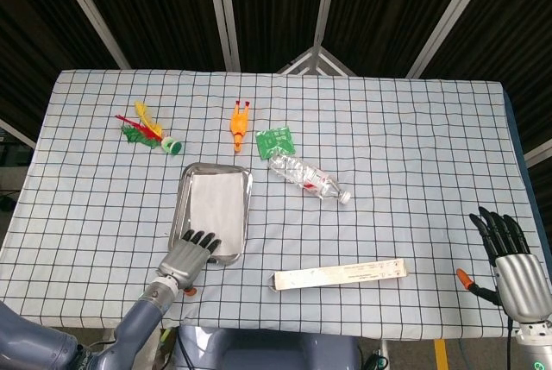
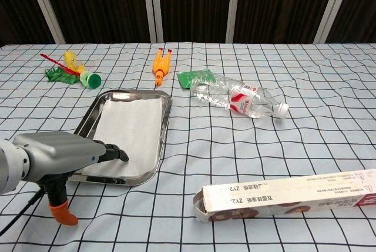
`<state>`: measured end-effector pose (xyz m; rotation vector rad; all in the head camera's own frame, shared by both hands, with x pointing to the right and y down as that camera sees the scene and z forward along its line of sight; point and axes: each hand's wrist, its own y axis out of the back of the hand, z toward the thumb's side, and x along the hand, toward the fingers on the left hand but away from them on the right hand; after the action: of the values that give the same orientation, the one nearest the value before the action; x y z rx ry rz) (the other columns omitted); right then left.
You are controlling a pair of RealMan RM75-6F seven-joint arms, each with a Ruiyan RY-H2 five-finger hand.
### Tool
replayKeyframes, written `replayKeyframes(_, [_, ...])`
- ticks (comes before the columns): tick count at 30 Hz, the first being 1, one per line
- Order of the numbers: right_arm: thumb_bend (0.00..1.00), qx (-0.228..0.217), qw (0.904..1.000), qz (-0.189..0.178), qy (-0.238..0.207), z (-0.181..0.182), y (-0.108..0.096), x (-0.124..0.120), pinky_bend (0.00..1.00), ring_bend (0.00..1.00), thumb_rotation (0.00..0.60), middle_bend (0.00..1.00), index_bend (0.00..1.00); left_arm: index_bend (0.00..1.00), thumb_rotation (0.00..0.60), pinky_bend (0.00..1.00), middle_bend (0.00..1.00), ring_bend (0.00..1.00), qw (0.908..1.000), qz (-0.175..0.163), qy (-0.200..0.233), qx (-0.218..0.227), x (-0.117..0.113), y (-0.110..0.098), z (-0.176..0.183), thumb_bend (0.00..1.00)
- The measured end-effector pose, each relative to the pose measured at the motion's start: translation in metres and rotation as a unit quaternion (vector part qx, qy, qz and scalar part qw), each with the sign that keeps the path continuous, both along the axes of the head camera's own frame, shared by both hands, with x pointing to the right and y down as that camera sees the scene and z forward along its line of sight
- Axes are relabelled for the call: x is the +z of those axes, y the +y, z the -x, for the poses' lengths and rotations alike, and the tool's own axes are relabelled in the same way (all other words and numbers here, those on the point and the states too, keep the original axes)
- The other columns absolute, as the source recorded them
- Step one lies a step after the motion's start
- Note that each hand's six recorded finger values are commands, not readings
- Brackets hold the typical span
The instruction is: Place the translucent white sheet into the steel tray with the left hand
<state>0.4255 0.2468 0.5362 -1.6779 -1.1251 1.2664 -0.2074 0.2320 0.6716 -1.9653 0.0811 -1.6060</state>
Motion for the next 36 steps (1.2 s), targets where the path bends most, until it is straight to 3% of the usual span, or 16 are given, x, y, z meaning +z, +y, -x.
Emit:
replayKeyframes(12, [0.29, 0.001, 1.0000, 0.000, 0.001, 0.000, 0.000, 0.000, 0.00, 0.00, 0.600, 0.00, 0.00, 0.00, 0.600, 0.00, 0.00, 0.00, 0.9996, 0.012, -0.011, 0.025, 0.003, 0.002, 0.002, 0.22])
replayKeyframes(23, [0.29, 0.004, 1.0000, 0.001, -0.002, 0.000, 0.000, 0.000, 0.00, 0.00, 0.600, 0.00, 0.00, 0.00, 0.600, 0.00, 0.00, 0.00, 0.9963, 0.006, -0.033, 0.079, 0.004, 0.001, 0.019, 0.22])
replayKeyframes(36, [0.29, 0.005, 1.0000, 0.002, -0.002, -0.001, 0.000, 0.000, 0.00, 0.00, 0.600, 0.00, 0.00, 0.00, 0.600, 0.00, 0.00, 0.00, 0.9931, -0.004, -0.021, 0.115, 0.007, -0.007, 0.022, 0.22])
